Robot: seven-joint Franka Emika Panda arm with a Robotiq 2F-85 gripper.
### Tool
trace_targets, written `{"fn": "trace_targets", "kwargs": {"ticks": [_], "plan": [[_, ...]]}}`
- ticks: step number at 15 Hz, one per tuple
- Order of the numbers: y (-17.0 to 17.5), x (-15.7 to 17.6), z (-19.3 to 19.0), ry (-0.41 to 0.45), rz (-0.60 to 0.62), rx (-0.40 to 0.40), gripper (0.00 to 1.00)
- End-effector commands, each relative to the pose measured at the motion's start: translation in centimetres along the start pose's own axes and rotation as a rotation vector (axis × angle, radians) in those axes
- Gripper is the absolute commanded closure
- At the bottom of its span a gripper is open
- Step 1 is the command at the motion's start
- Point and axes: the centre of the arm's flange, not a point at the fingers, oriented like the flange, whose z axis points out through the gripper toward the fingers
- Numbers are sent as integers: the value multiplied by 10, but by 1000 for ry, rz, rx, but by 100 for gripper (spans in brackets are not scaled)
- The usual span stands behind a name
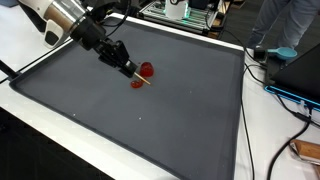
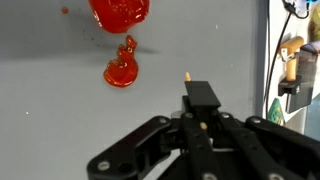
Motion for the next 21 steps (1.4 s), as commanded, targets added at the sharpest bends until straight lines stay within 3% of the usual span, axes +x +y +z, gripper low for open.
{"fn": "trace_targets", "kwargs": {"ticks": [1, 6, 14, 21], "plan": [[-12, -5, -14, 29, 46, -58, 97], [-31, -11, -34, 56, 69, -146, 97], [-70, -16, -51, 122, 62, -398, 97], [-93, -21, -45, 94, 62, -543, 97]]}}
